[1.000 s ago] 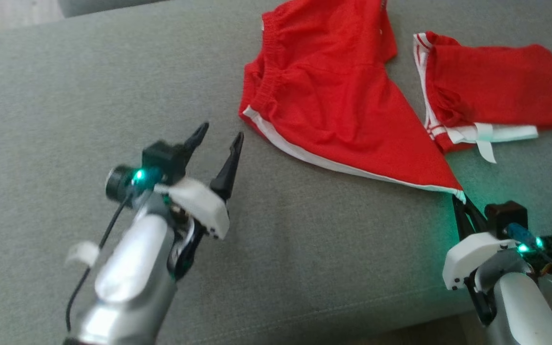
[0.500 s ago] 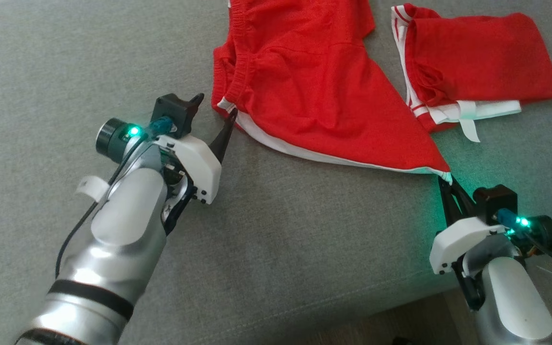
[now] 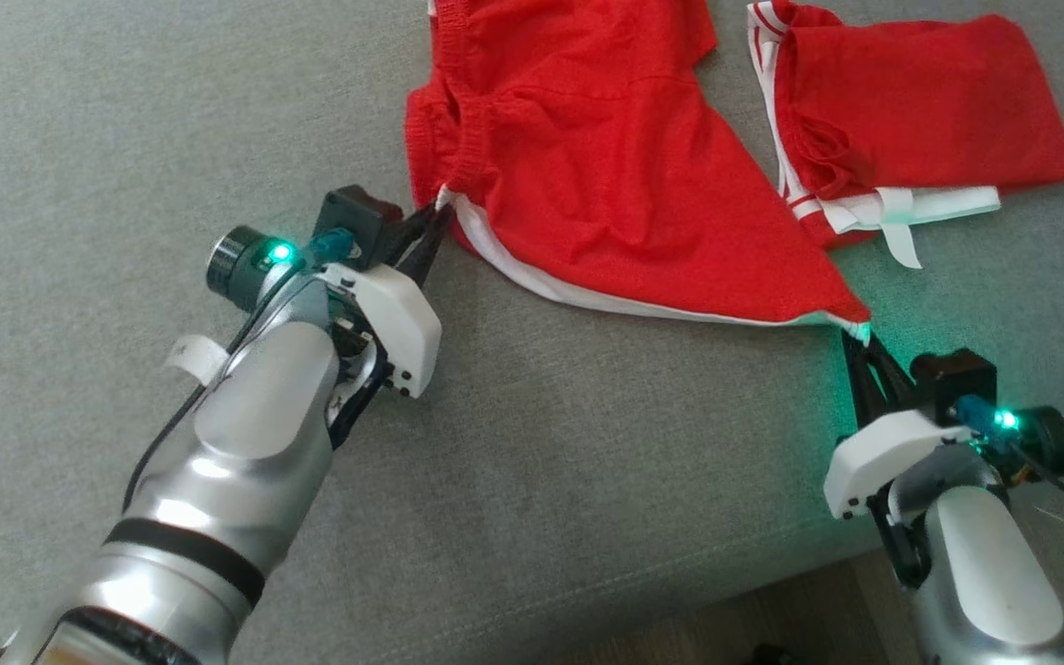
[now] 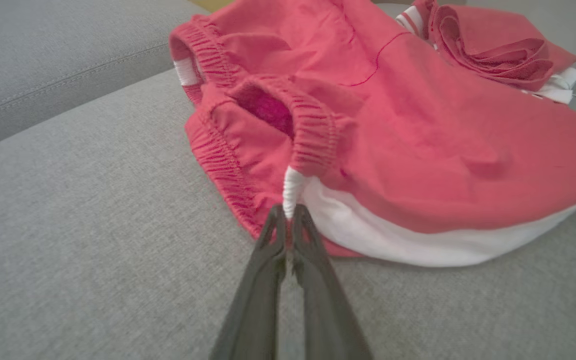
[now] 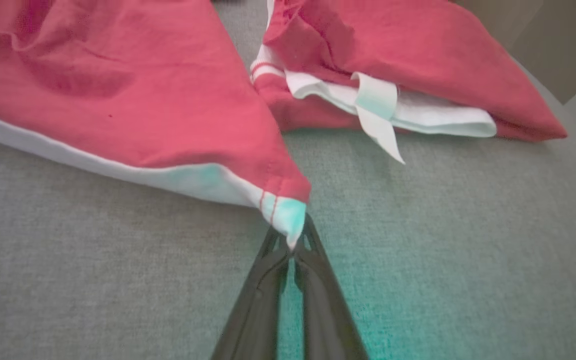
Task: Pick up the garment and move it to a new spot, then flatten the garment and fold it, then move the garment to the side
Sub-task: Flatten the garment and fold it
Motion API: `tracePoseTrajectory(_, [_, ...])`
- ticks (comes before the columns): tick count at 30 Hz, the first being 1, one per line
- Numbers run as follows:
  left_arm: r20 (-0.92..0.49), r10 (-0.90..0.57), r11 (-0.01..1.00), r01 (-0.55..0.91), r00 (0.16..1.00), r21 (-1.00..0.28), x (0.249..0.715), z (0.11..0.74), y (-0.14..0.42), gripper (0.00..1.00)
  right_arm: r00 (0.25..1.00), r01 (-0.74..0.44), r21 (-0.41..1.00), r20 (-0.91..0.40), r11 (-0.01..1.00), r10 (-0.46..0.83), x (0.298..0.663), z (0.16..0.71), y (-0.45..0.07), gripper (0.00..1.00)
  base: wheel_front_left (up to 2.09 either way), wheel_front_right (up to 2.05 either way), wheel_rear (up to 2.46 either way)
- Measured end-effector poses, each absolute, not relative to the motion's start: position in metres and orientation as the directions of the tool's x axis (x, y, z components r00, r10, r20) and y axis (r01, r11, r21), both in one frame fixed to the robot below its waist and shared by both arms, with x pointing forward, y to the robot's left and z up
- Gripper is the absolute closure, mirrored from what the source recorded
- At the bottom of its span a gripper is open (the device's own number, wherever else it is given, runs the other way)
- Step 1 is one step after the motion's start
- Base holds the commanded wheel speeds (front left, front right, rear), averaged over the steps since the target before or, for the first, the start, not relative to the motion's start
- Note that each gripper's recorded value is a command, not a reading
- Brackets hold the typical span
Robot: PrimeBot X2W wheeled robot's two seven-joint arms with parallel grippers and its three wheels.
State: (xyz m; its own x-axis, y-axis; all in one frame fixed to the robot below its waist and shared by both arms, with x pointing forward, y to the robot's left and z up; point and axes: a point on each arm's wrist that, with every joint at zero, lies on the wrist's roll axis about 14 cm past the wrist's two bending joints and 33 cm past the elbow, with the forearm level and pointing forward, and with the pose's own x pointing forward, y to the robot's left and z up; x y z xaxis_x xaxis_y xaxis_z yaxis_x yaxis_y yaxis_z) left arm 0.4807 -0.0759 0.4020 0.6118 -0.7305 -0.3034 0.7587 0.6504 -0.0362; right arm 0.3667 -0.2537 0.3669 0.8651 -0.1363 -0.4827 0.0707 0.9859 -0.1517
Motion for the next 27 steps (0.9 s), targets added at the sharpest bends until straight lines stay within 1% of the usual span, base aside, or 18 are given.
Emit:
tracePoseTrajectory(6, [-0.256, -0.732, 0.662, 0.748, 0.632, -0.045, 0.485, 0.416, -0.072, 1.0, 0.89, 0.062, -0.148, -0.438, 0.987, -0.122, 0.375, 0.377, -0.25, 1.0, 0.0, 0.0, 0.0])
tracePoseTrajectory(9, [-0.207, -0.733, 0.669, 0.742, 0.648, -0.046, 0.487, 0.432, -0.069, 1.0, 0.922, 0.051, -0.151, -0.374, 0.987, -0.105, 0.387, 0.393, -0.246, 1.0, 0.0, 0.0, 0.0])
tracePoseTrajectory(12, [-0.161, -0.724, 0.683, 0.729, 0.67, -0.039, 0.492, 0.451, -0.06, 1.0, 0.956, 0.027, -0.169, -0.283, 0.985, -0.075, 0.408, 0.421, -0.241, 1.0, 0.0, 0.0, 0.0])
tracePoseTrajectory(17, [-0.035, -0.714, 0.7, 0.714, 0.699, -0.005, 0.496, 0.499, -0.05, 1.0, 0.993, -0.003, -0.203, -0.116, 0.979, -0.021, 0.438, 0.478, -0.236, 1.0, 0.0, 0.0, 0.0])
tracePoseTrajectory(20, [0.066, -0.688, 0.724, 0.689, 0.723, 0.007, 0.499, 0.539, -0.042, 1.0, 1.0, -0.024, -0.242, 0.013, 0.97, 0.027, 0.455, 0.526, -0.229, 1.0, 0.0, 0.0, 0.0])
tracePoseTrajectory(24, [0.224, -0.64, 0.76, 0.649, 0.735, 0.041, 0.496, 0.602, -0.028, 1.0, 0.968, -0.03, -0.279, 0.231, 0.96, 0.097, 0.473, 0.613, -0.213, 1.0, 0.0, 0.0, 0.0])
tracePoseTrajectory(27, [0.343, -0.582, 0.794, 0.607, 0.737, 0.044, 0.489, 0.651, -0.014, 1.0, 0.931, -0.04, -0.303, 0.335, 0.952, 0.146, 0.472, 0.662, -0.198, 1.0, 0.0, 0.0, 0.0])
